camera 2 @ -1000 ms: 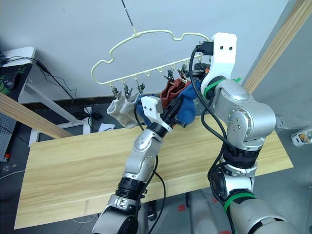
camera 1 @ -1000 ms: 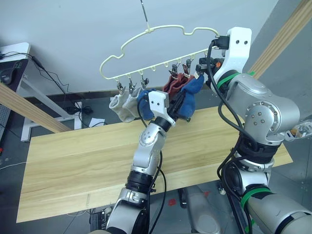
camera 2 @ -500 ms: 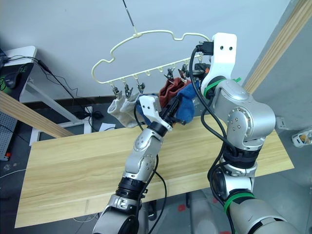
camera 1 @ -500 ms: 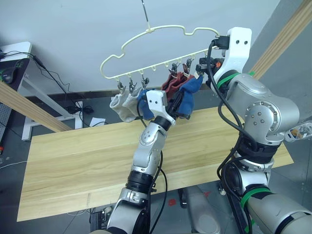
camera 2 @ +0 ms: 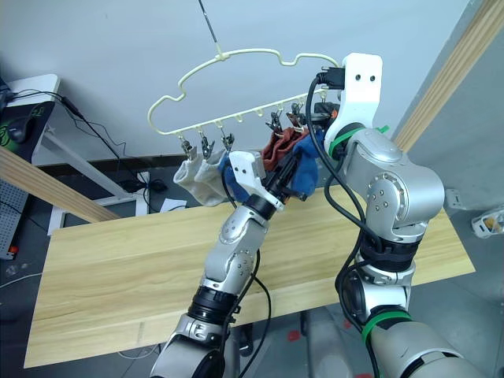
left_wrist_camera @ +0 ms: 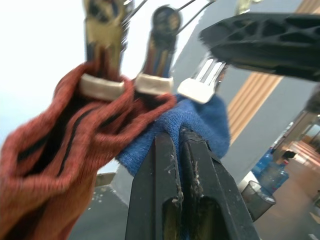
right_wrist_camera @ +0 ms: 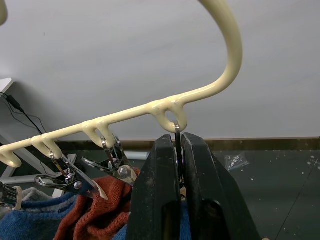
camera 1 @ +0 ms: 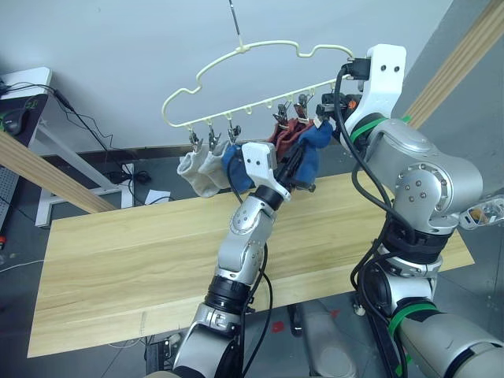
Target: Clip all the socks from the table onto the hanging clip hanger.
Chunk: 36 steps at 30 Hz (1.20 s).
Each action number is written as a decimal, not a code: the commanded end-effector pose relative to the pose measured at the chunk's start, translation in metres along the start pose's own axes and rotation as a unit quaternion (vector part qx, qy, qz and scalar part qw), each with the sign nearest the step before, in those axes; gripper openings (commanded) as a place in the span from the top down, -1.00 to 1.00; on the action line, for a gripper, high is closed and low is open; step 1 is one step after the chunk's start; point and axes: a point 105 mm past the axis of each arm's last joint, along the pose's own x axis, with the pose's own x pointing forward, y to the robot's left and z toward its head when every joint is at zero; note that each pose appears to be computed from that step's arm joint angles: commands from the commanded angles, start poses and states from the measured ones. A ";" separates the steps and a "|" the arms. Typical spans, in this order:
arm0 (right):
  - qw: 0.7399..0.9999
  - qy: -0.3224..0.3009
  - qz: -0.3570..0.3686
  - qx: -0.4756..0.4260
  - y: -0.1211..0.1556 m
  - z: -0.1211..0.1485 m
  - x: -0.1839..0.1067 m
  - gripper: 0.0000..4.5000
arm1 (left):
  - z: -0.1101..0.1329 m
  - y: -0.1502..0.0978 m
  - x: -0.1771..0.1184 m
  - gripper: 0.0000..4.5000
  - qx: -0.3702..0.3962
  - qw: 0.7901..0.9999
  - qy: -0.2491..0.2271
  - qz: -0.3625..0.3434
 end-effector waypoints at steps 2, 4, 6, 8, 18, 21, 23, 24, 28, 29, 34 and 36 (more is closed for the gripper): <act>1.000 -0.018 -0.011 -0.001 -0.004 0.007 -0.004 1.00 | 0.019 -0.035 0.016 0.99 -0.033 0.998 -0.048 -0.037; 1.000 -0.018 -0.012 -0.003 -0.004 0.007 -0.004 1.00 | 0.020 -0.035 0.017 0.99 -0.033 0.998 -0.050 -0.036; 1.000 -0.018 -0.013 -0.009 -0.005 0.007 -0.004 1.00 | 0.021 -0.035 0.017 0.99 -0.033 0.997 -0.052 -0.037; 1.000 -0.018 -0.014 -0.016 -0.005 0.007 -0.004 1.00 | 0.022 -0.036 0.017 0.99 -0.033 0.997 -0.053 -0.038; 0.999 -0.017 -0.015 -0.039 -0.007 0.004 -0.004 1.00 | 0.026 -0.038 0.019 0.99 -0.034 0.997 -0.062 -0.039; 0.999 -0.020 -0.014 -0.035 -0.006 0.005 -0.004 0.59 | 0.027 -0.038 0.020 1.00 -0.033 0.997 -0.063 -0.039; 0.999 -0.021 -0.013 -0.033 -0.006 0.005 -0.004 0.24 | 0.027 -0.037 0.020 1.00 -0.033 0.997 -0.063 -0.039; 0.999 -0.022 -0.013 -0.032 -0.006 0.006 -0.004 0.07 | 0.028 -0.037 0.020 1.00 -0.032 0.997 -0.064 -0.039; 0.999 -0.024 -0.013 -0.031 -0.006 0.008 -0.003 -0.57 | 0.029 -0.037 0.022 1.00 -0.029 0.997 -0.066 -0.040; 0.999 -0.026 -0.014 -0.031 -0.006 0.008 -0.003 -0.70 | 0.029 -0.037 0.022 1.00 -0.028 0.997 -0.066 -0.040; 0.999 -0.034 -0.014 -0.033 -0.006 0.012 -0.003 -0.70 | 0.027 -0.037 0.023 1.00 -0.013 0.997 -0.058 -0.045; 0.999 -0.035 -0.012 -0.035 -0.006 0.013 -0.003 -0.70 | 0.024 -0.038 0.022 1.00 -0.012 0.997 -0.049 -0.053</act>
